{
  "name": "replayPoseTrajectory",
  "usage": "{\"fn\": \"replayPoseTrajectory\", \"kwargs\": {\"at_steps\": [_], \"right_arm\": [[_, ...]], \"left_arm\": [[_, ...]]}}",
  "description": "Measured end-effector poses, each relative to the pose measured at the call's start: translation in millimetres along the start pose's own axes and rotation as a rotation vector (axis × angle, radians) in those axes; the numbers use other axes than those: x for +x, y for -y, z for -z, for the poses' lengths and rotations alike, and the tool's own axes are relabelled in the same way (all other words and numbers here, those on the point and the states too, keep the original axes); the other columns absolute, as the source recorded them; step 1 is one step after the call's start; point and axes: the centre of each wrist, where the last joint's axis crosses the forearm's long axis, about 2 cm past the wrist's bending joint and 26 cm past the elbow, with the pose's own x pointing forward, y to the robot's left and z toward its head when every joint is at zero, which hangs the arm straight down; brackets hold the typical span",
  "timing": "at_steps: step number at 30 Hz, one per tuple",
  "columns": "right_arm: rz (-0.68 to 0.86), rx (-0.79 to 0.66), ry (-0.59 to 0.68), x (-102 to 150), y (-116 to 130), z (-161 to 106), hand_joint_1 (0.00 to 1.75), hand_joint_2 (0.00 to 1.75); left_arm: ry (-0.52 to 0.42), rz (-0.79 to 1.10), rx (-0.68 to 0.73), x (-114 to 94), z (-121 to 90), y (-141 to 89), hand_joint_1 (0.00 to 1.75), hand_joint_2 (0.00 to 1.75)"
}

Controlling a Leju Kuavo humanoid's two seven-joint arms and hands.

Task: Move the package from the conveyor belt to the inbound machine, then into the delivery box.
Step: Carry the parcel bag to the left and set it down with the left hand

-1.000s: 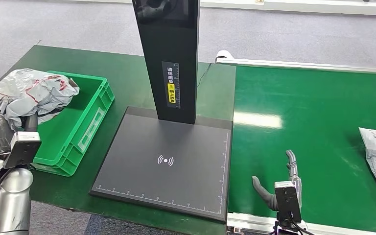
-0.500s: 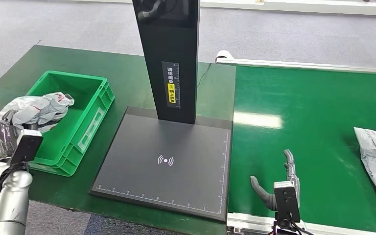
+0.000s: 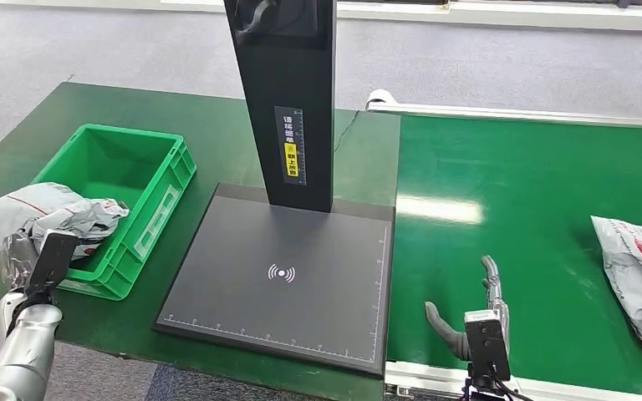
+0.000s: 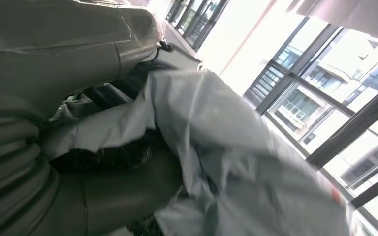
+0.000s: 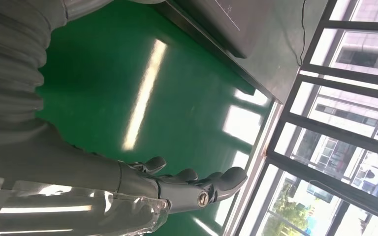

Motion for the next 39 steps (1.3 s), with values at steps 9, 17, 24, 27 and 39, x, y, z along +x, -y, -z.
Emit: {"fn": "replayPoseTrajectory", "kwargs": {"at_steps": [9,17,24,27,39], "right_arm": [[-0.014,0.003,-0.005,0,2,0,0.00,1.75],[-0.025,0.000,-0.008,-1,3,-1,0.00,1.75],[-0.031,-0.007,-0.010,-1,4,-1,0.00,1.75],[-0.036,-0.018,-0.013,-3,6,-4,0.00,1.75],[-0.035,-0.042,-0.004,-2,10,-9,0.00,1.75]], "left_arm": [[-0.016,-0.246,-0.072,3,4,-4,0.00,1.75],[0.122,-0.401,-0.079,40,3,-19,0.00,1.75],[0.226,-0.486,-0.045,56,0,-27,0.00,1.75],[0.299,-0.570,-0.015,69,-2,-33,0.00,1.75],[0.575,-0.799,-0.120,132,-34,-46,0.00,1.75]]}}
